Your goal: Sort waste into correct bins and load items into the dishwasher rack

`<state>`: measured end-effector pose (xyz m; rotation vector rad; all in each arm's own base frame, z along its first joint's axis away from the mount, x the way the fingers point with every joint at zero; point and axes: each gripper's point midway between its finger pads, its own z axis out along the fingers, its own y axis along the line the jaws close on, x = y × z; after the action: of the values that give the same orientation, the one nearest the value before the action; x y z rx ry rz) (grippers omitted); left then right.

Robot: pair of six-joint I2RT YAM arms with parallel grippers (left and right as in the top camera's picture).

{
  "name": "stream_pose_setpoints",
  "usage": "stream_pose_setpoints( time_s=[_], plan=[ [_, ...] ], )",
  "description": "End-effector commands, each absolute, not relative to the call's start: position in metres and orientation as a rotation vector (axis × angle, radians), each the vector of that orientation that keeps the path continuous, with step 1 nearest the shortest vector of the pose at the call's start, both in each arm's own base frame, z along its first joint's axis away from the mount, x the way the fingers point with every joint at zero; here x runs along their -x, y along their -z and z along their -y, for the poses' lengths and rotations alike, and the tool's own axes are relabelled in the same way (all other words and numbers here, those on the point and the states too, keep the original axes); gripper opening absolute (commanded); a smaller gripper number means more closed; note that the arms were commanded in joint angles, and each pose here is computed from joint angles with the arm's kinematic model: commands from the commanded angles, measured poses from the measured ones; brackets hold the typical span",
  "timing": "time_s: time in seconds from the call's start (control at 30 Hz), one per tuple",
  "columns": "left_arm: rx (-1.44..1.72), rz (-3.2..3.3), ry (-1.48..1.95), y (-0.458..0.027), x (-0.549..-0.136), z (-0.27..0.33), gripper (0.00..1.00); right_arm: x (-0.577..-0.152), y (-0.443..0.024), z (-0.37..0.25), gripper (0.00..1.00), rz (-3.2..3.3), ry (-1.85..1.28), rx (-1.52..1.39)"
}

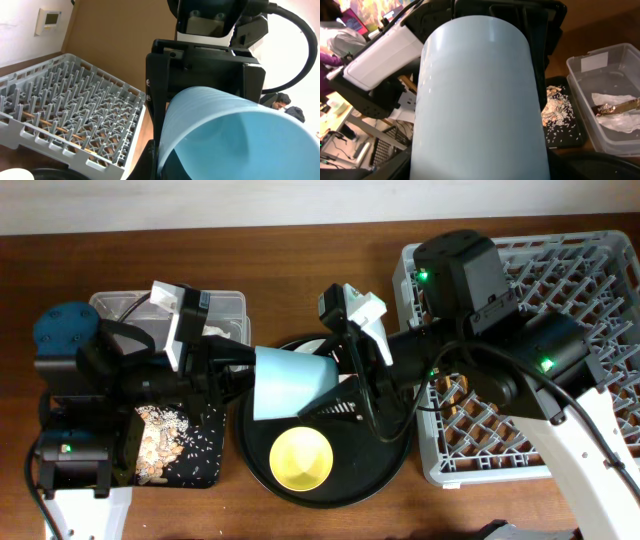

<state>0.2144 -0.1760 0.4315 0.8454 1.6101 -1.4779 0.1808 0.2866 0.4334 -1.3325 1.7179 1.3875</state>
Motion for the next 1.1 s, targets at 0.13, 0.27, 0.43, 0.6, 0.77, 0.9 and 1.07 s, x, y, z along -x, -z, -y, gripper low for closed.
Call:
stream_pose_setpoints(
  time_s=[0.13,0.27,0.43,0.6,0.77,0.9,1.07],
  plan=[
    [-0.905,-1.566,1.473,-0.436,-0.205,0.177,0.13,-0.188,-0.435,-0.289,0.49,-1.698,-1.349,1.33],
    [-0.812,-1.604,1.382,-0.433,-0.225,0.173,0.29,-0.212,-0.414,-0.281,0.49,-1.898,-1.19,1.204],
    [-0.121,-1.878,0.864,-0.388,-0.317,0.071,0.5,-0.263,-0.356,-0.217,0.49,-2.367,-0.723,0.789],
    [0.139,-2.132,0.768,-0.327,-0.314,0.048,0.55,-0.29,-0.317,-0.072,0.49,-2.68,-0.098,0.073],
    [0.156,-2.282,0.774,-0.287,-0.317,0.054,0.55,-0.295,-0.281,-0.039,0.49,-2.826,0.011,-0.058],
    [0.089,-2.342,0.775,-0.271,-0.321,0.069,0.56,-0.306,-0.21,-0.033,0.49,-3.037,0.139,-0.054],
    [0.082,-2.344,0.778,-0.271,-0.321,0.071,0.56,-0.323,-0.167,-0.023,0.49,-3.14,0.232,-0.079]
  ],
)
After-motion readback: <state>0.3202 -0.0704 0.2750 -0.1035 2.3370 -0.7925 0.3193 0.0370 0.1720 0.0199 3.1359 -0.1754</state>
